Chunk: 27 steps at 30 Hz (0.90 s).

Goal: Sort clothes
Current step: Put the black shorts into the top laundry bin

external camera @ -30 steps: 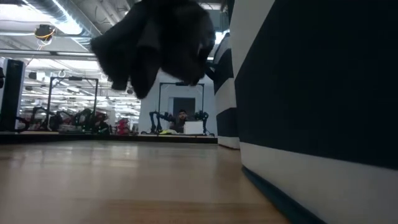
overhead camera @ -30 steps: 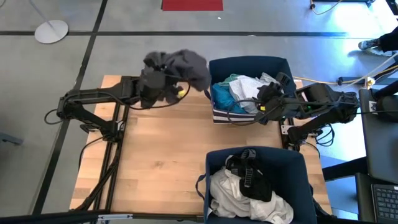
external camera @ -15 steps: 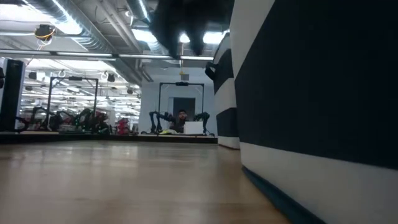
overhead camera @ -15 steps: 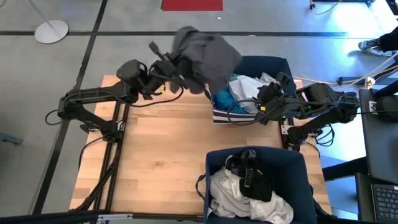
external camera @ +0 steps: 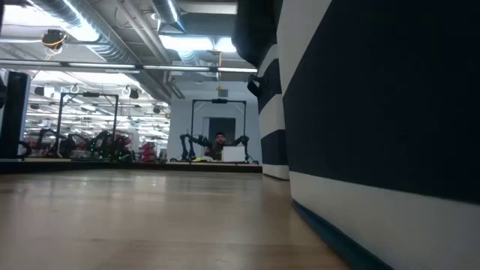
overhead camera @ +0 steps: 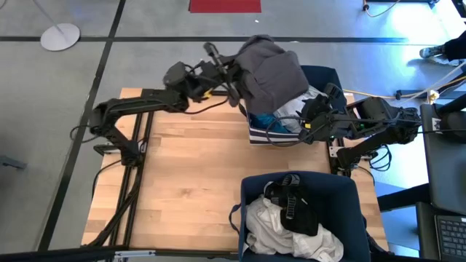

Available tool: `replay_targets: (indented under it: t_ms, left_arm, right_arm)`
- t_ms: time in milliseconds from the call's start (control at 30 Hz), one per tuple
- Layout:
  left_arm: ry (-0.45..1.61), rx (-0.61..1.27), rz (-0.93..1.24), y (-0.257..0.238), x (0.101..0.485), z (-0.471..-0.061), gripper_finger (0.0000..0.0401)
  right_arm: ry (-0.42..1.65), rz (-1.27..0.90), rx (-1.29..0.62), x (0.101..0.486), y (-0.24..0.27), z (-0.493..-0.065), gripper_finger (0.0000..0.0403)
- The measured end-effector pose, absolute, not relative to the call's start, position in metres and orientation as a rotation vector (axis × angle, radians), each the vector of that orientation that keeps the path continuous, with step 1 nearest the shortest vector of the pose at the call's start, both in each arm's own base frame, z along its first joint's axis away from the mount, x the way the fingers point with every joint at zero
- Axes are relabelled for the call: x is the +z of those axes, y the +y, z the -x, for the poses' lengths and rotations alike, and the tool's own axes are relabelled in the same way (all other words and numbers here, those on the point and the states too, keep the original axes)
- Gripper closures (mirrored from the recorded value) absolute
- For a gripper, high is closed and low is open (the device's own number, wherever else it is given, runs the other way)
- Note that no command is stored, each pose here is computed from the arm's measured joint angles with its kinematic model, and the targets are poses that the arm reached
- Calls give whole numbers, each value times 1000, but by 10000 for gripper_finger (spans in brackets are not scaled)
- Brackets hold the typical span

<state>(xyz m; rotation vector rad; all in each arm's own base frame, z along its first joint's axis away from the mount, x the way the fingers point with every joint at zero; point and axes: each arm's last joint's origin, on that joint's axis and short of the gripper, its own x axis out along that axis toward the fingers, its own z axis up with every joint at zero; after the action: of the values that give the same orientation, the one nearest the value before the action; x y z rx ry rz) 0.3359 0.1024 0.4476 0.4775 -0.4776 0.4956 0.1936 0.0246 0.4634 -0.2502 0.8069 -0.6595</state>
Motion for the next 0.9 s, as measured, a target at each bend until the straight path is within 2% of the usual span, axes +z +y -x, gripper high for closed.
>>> replay_targets:
  t_ms: [233, 433, 733, 900]
  left_arm:
    - [-398, 480, -447, 132, 417, -376, 347]
    - [-275, 474, -409, 142, 396, -389, 320]
    - [139, 432, -226, 156, 416, -381, 238]
    - [314, 394, -146, 154, 431, -367, 211]
  right_arm:
    - [807, 251, -659, 463, 25, -194, 226]
    - [807, 251, -659, 463, 25, -194, 226]
    - [807, 251, -659, 463, 25, -194, 226]
    - [807, 250, -659, 463, 25, -194, 226]
